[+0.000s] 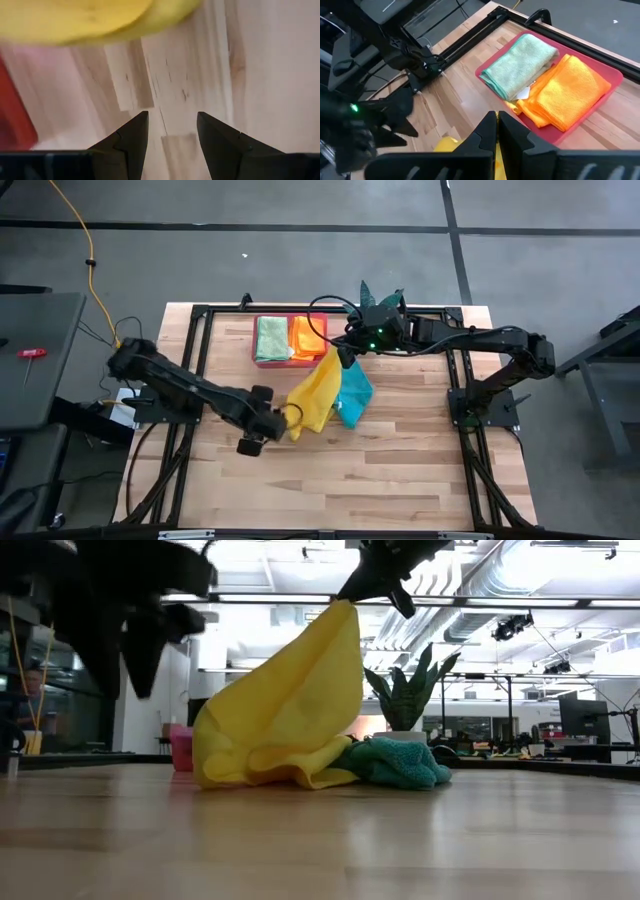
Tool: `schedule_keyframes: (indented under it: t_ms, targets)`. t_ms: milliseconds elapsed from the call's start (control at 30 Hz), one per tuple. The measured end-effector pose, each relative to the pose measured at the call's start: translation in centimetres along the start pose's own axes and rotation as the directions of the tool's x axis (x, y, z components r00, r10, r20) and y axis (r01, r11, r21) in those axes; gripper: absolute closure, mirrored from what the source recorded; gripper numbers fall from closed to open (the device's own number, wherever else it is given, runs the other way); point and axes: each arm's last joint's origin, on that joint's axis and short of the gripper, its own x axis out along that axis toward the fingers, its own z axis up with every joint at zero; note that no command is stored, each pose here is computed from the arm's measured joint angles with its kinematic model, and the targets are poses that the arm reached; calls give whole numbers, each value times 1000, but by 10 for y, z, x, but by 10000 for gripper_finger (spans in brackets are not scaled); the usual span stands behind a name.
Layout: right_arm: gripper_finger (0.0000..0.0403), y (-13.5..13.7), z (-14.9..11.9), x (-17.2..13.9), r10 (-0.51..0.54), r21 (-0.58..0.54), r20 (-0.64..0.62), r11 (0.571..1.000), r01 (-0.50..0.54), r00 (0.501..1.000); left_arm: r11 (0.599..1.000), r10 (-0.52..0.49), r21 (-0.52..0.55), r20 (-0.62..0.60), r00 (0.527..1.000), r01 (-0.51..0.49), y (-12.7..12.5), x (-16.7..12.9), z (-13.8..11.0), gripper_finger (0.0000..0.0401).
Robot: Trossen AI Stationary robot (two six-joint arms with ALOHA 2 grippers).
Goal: Fold microfiber towels
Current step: Fold the yellow microfiber towel
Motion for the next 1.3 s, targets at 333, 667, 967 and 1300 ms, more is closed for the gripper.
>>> schedule_keyframes:
  t_ms: [333,667,967,1300]
  targets:
    - [403,-1,-1,0,-10,0,-10,1000,10,1000,966,-10,-226,452,892,125,-5,-12,13,243]
    - [403,-1,-2,0,-16,0,-21,1000,16,1000,972,42,-227,410,911,57,-2,51,60,243]
    - [403,-2,-3,0,-31,-2,-21,1000,31,999,955,4,-286,264,964,74,1,63,52,278]
    - [403,-3,-4,0,-42,-6,-35,999,42,999,967,-44,-241,152,987,80,-21,38,25,333]
